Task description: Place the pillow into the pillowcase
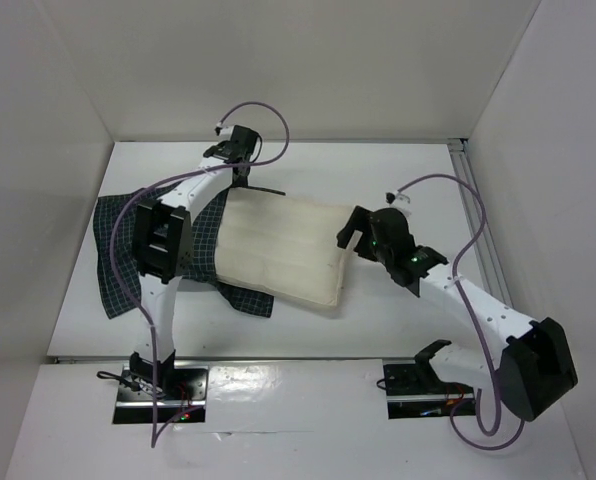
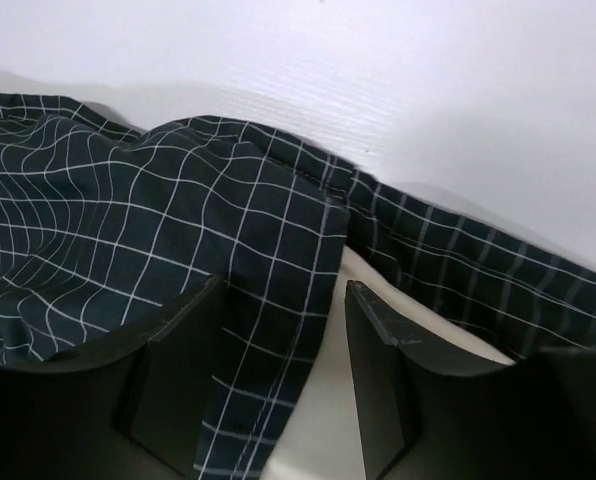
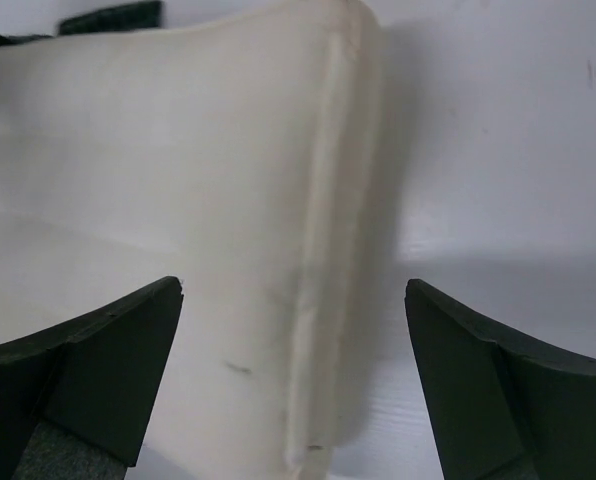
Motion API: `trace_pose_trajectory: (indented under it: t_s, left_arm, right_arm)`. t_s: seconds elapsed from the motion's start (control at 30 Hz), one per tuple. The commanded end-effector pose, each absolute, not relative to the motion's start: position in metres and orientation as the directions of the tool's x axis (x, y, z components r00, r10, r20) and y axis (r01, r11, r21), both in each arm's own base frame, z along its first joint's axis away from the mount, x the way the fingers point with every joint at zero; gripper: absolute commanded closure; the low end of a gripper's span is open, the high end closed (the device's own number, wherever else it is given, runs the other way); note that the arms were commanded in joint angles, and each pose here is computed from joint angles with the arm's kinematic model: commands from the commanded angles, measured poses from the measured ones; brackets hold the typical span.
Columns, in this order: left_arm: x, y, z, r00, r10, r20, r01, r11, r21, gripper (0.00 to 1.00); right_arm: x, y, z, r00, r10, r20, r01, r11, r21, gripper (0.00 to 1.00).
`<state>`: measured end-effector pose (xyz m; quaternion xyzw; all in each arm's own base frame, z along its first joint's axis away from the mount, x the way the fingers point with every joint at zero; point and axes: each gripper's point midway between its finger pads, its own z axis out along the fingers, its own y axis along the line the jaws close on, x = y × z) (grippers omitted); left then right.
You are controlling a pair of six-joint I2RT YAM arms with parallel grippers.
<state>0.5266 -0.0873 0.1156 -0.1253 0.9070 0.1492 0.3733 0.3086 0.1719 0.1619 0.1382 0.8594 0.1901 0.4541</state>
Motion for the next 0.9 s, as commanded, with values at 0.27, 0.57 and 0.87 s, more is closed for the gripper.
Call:
trace_pose_trajectory:
  t_s: [0.27,0.57,0.87]
  left_arm:
    - [0.528,-0.067,0.117,-0.726,-0.071,-0.684,-0.321,0.915,0.245,0.77]
    - [0.527,-0.092,0.153,-0.686,-0.096,-0.721,-0.256,0.960,0.116,1.00]
    - [0.464,-0.208,0.256,-0.613,0.003,-0.790,0.260,0.945,-0.198,1.00]
  right_arm:
    - [0.288,0.209,0.123,-0.768,0.414,-0.488,-0.050,0.722,0.690,0.00]
    - [0.310,0.250,0.097,-0.820,0.263,-0.508,-0.174,0.731,0.660,0.71]
    - [0.343,0.262,0.202,-0.640,0.183,-0.746,-0.433,0.716,0.547,1.00]
